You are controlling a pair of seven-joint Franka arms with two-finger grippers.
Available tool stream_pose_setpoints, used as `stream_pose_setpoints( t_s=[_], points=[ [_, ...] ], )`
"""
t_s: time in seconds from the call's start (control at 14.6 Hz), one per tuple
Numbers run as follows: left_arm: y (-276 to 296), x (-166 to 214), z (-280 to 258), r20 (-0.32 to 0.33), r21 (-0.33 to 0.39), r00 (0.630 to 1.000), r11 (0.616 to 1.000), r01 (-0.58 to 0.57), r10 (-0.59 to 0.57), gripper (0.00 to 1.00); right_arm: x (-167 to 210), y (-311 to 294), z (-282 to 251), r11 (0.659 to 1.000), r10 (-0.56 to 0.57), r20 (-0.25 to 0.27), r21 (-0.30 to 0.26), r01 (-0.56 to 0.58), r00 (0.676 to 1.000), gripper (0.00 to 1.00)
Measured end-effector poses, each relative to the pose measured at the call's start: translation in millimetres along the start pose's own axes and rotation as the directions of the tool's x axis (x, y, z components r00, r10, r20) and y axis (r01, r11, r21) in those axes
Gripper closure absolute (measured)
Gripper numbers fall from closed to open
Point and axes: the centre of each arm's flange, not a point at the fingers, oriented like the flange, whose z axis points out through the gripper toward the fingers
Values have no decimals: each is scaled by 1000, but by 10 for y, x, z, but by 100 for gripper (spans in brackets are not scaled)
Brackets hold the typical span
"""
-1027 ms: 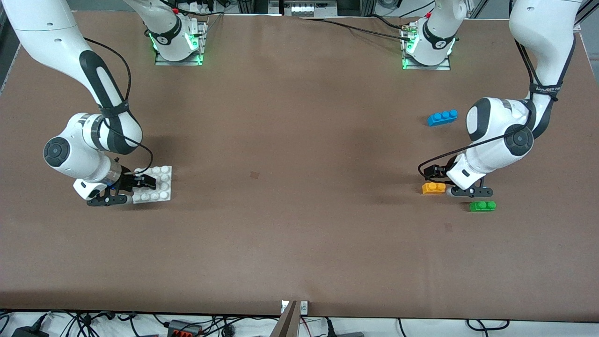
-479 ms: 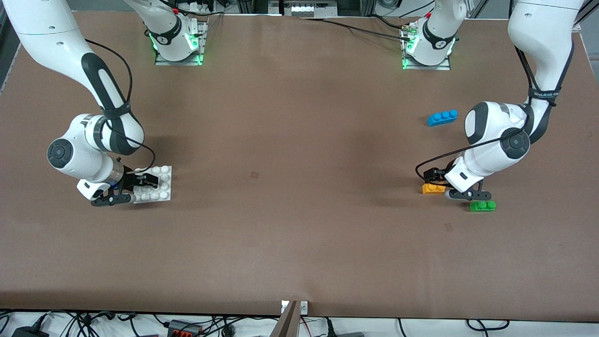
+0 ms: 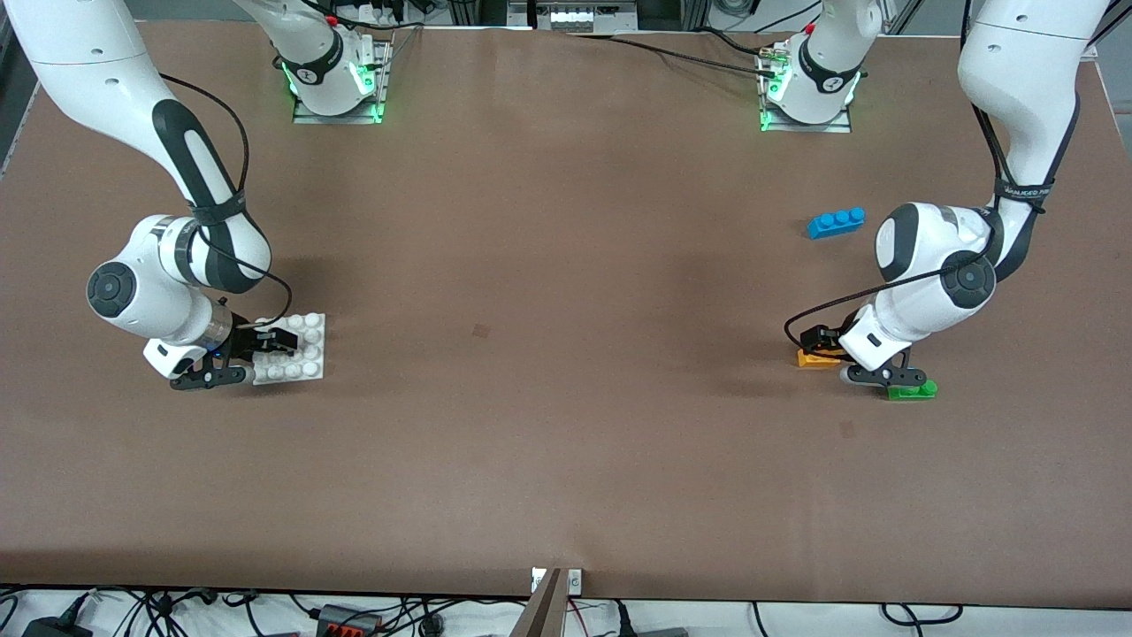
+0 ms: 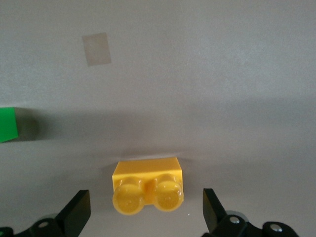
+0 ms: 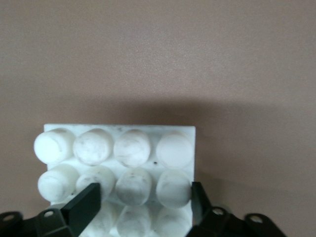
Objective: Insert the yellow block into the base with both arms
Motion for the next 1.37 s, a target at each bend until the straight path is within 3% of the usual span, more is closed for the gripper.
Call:
stream_pose_setpoints(
  t_s=[0.14, 0.21, 0.62, 0.82, 1.03, 1.37],
  points=[
    [-3, 10, 43, -10, -3, 1000, 1000, 1, -1, 0, -7, 5, 11, 1000, -1, 3, 0, 1, 1000, 26],
    [-4, 12, 73, -13, -5, 1000, 1000, 2, -2, 0, -8, 8, -3, 1000, 0, 5, 1, 0, 1000, 34],
    [-15, 10, 161, -16, -9, 1000, 1000, 4, -5, 0, -9, 1, 2, 1000, -2, 8, 2, 2, 1000, 34],
    [-17, 11, 202, -19, -12, 1000, 1000, 5, -5, 0, -1, -163, 16, 1000, -28, 36, 11, 27, 999, 34],
    [-18, 6, 259, -19, -14, 1000, 1000, 6, -7, 0, 37, -683, 51, 998, -58, 62, 18, 57, 996, 34],
    [-21, 13, 280, -27, -16, 1000, 1000, 7, -8, 0, 3, -1857, 124, 1000, 14, 79, 9, -15, 997, 34]
  ],
)
